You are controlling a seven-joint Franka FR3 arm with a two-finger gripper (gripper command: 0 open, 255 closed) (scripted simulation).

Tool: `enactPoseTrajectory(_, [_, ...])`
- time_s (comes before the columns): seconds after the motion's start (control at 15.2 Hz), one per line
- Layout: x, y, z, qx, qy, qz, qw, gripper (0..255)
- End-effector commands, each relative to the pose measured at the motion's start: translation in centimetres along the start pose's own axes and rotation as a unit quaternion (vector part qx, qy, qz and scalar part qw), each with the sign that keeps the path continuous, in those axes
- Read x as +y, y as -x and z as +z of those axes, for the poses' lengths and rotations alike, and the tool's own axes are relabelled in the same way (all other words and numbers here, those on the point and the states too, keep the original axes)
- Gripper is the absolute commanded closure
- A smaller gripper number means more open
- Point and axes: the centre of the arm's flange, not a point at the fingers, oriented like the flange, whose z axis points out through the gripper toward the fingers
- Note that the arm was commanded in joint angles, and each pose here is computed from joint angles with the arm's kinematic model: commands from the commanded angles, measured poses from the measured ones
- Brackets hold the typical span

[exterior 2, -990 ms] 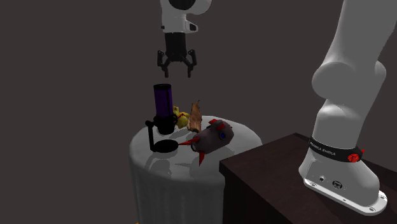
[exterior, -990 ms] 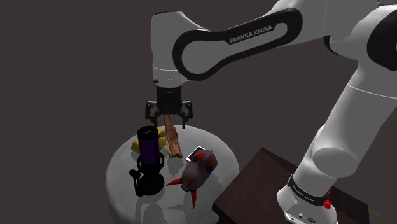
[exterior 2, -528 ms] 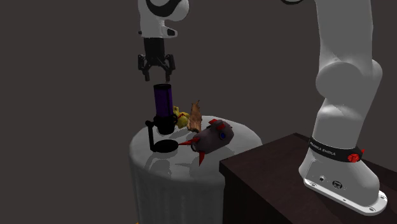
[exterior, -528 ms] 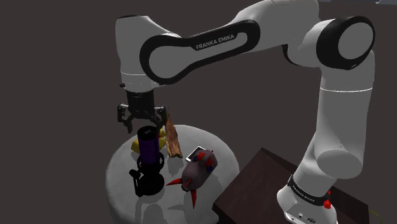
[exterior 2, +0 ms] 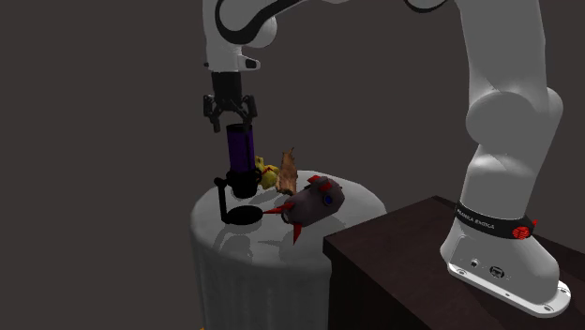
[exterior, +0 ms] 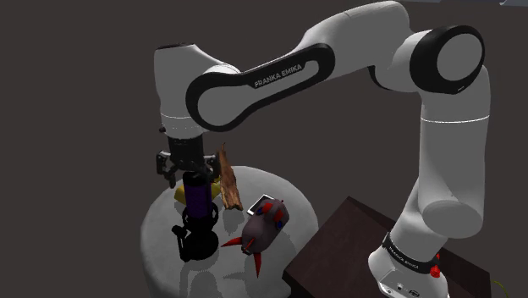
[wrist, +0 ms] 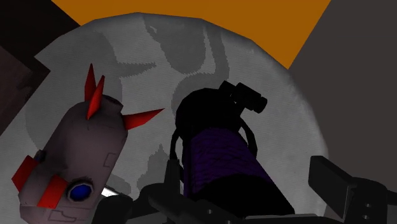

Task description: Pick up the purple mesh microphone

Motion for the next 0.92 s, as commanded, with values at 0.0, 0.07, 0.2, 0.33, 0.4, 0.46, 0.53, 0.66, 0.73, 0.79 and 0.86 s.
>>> enactPoseTrajectory(0.0, [0.0,0.0,0.1,0.0,0.0,0.0,1.0,255])
enactPoseTrajectory(0.07, [0.0,0.0,0.2,0.0,0.0,0.0,1.0,255])
enactPoseTrajectory(0.2, [0.0,-0.1,0.2,0.0,0.0,0.0,1.0,255])
enactPoseTrajectory(0.33, [0.0,-0.1,0.1,0.0,0.0,0.0,1.0,255])
enactPoseTrajectory(0.4, [0.0,-0.1,0.2,0.0,0.0,0.0,1.0,255])
enactPoseTrajectory(0.46, [0.0,-0.1,0.2,0.0,0.0,0.0,1.0,255])
enactPoseTrajectory(0.53, [0.0,-0.1,0.2,0.0,0.0,0.0,1.0,255])
enactPoseTrajectory(0.66, [0.0,0.0,-0.4,0.0,0.0,0.0,1.0,255])
enactPoseTrajectory(0.73, [0.0,0.0,-0.9,0.0,0.0,0.0,1.0,255])
enactPoseTrajectory(0.79, [0.0,0.0,-1.4,0.0,0.0,0.0,1.0,255])
enactPoseTrajectory(0.86, [0.0,0.0,-1.9,0.0,0.0,0.0,1.0,255])
